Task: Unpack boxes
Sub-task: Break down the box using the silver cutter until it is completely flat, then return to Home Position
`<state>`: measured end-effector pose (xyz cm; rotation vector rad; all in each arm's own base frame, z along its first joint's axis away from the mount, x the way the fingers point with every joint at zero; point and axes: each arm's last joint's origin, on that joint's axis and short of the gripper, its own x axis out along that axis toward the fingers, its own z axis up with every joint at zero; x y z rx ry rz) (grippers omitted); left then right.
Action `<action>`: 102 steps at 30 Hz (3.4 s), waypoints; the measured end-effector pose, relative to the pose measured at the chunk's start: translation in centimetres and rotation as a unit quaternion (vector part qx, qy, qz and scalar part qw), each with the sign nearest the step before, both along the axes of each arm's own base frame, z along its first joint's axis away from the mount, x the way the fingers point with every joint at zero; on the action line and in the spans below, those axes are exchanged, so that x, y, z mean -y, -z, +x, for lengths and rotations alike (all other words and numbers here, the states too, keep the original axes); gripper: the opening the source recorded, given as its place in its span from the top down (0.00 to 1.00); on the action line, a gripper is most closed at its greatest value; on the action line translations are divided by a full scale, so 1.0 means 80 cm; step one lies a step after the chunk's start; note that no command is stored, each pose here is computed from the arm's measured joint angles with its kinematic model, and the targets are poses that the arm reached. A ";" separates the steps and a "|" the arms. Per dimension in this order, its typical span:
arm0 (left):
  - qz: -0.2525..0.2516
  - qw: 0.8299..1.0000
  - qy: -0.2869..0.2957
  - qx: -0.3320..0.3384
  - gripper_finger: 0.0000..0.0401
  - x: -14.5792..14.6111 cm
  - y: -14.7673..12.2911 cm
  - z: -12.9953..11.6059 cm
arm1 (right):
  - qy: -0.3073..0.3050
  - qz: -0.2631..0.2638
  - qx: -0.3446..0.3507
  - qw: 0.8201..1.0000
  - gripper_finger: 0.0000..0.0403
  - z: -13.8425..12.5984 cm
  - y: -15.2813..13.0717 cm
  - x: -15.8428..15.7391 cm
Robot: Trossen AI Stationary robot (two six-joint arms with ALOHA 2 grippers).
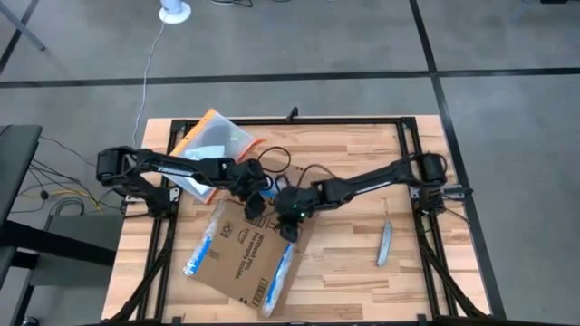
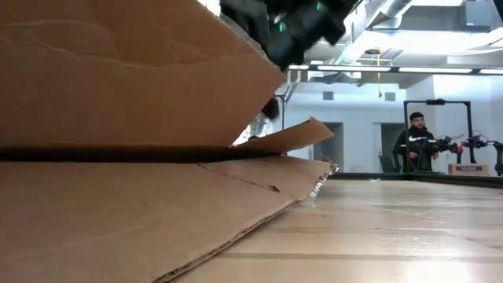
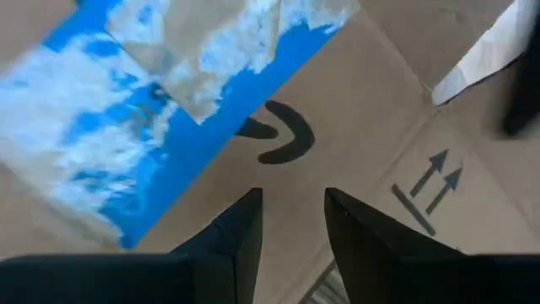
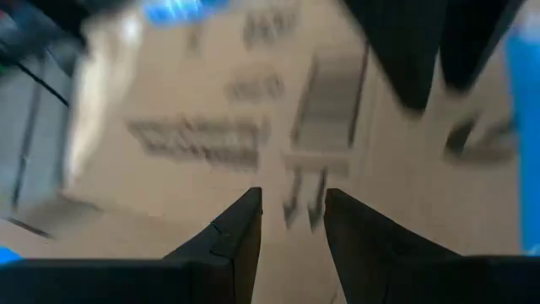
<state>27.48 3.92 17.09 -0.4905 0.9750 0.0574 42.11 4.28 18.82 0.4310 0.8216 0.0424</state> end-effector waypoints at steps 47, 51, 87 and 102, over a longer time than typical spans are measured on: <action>0.049 0.998 0.035 0.000 0.87 -0.005 -0.060 0.004 | -0.106 -0.130 -0.240 0.956 0.71 -0.080 -0.016 0.018; 0.080 0.992 0.071 0.071 0.98 0.029 -0.112 0.001 | -0.110 -0.099 -0.190 0.971 0.74 -0.102 -0.066 0.004; 0.066 0.934 -0.082 0.343 1.00 0.069 -0.073 -0.208 | 0.101 -0.035 0.365 0.925 1.00 -0.370 -0.047 0.041; 0.108 0.922 -0.029 0.370 1.00 0.072 -0.078 -0.206 | 0.103 -0.090 0.390 0.911 1.00 -0.397 0.025 0.048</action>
